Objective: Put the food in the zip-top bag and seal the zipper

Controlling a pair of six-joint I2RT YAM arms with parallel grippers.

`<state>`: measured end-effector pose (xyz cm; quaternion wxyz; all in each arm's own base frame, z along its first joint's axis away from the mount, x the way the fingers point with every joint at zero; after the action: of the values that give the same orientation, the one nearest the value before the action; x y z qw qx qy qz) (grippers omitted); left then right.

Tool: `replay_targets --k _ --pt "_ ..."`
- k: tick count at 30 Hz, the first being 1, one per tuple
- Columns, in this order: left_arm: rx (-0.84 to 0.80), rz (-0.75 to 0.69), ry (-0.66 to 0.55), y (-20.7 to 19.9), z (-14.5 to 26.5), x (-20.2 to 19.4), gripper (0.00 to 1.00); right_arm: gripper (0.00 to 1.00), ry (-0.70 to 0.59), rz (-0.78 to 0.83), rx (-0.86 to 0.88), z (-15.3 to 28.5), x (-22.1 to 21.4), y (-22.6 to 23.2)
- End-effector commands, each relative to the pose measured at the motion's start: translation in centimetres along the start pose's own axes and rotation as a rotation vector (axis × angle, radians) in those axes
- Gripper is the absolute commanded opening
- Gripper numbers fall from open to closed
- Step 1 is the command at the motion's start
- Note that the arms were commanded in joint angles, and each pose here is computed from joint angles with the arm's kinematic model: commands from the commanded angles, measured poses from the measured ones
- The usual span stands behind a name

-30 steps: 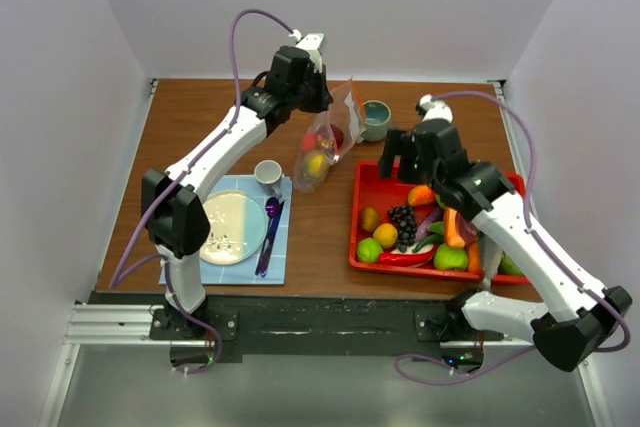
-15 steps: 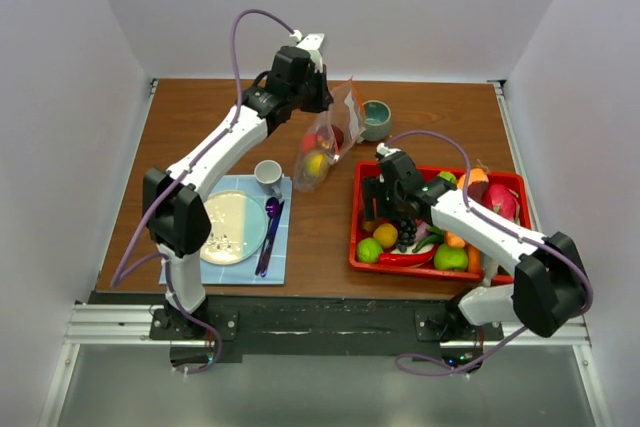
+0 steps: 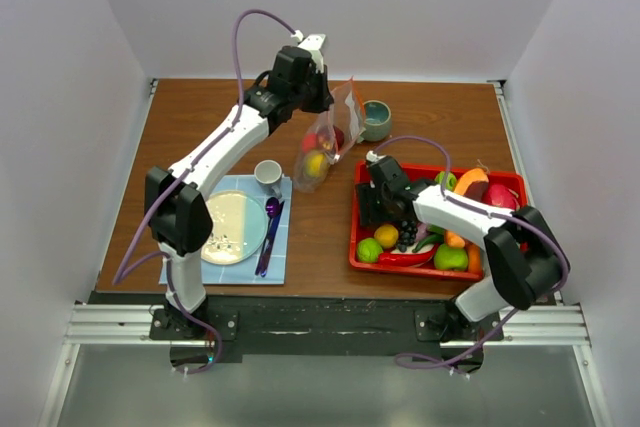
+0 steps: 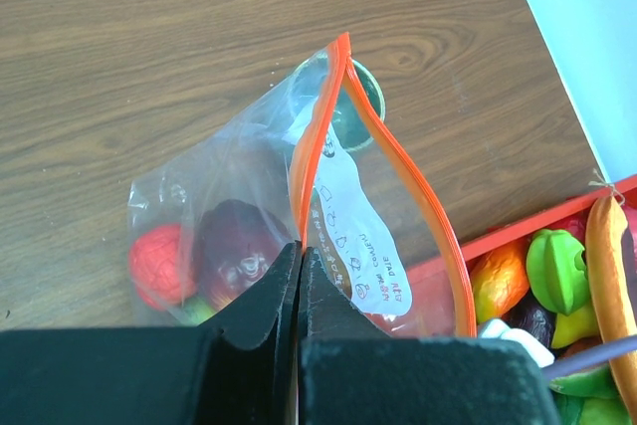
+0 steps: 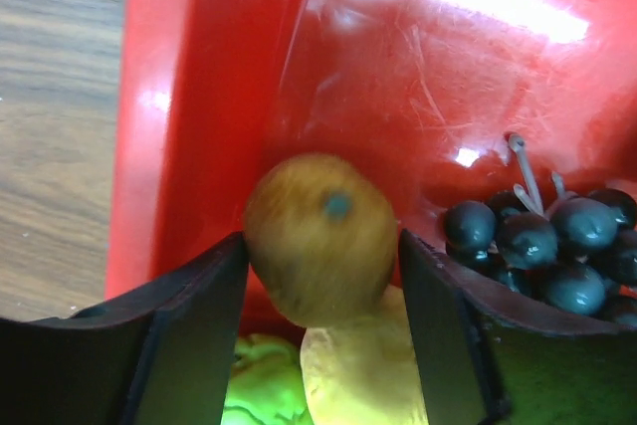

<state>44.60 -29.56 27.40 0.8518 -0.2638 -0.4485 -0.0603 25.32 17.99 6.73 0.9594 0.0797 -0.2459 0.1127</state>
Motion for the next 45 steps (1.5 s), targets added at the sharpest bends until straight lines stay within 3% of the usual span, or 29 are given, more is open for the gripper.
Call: replay_targets --k 1,3,9,21,29,32,34,35,36,39,41,45 --pt "-0.022 -0.001 -0.049 -0.7 0.3 1.9 0.0 0.53 -0.017 0.004 -0.038 -0.4 0.3 -0.3" --pt "-0.024 -0.002 -0.05 -0.8 0.3 1.9 0.0 0.46 -0.038 -0.004 -0.069 0.4 0.8 -0.8" --pt "-0.026 0.0 -0.047 -0.8 0.2 1.8 0.0 0.39 -0.151 -0.038 -0.076 5.4 3.9 -0.8" --pt "-0.049 0.01 -0.045 -1.3 0.4 1.8 0.0 0.38 -0.427 -0.087 -0.007 14.6 14.3 1.6" --pt "-0.059 0.01 -0.055 -1.7 0.8 2.4 0.0 0.38 -0.549 -0.122 -0.01 15.4 22.7 3.9" --pt "-0.061 0.009 -0.059 -2.0 1.1 2.7 0.0 0.41 -0.531 -0.135 -0.066 13.1 24.1 3.6" --pt "-0.059 0.008 -0.063 -2.0 1.3 2.9 0.0 0.5 -0.507 -0.14 -0.076 11.5 24.5 3.6" --pt "-0.059 0.008 -0.063 -2.0 1.4 2.9 0.0 0.56 -0.504 -0.145 -0.079 11.1 24.6 3.3" --pt "-0.054 0.006 -0.066 -1.9 1.5 3.0 0.0 0.72 -0.507 -0.149 -0.075 10.9 24.8 3.3" --pt "-0.054 0.004 -0.059 -1.9 1.4 2.8 0.0 0.9 -0.508 -0.133 -0.015 11.0 25.4 4.0" --pt "-0.053 0.004 -0.056 -1.8 1.3 2.6 0.0 0.97 -0.501 -0.117 0.029 11.5 25.5 4.7" --pt "-0.052 0.004 -0.058 -1.8 1.2 2.6 0.0 0.98 -0.509 -0.113 0.044 13.8 24.6 4.4"
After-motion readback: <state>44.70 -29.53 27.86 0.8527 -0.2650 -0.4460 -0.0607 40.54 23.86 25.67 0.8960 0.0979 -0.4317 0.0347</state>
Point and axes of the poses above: each gripper's point midway between its finger pads, its own z axis back along the fingers, its own y axis along the line the jaws close on, x = y × z, the point moved 3 cm from there along z, back along the fingers, and after that the axes turned 4 degrees about z, right-handed, at the moved point
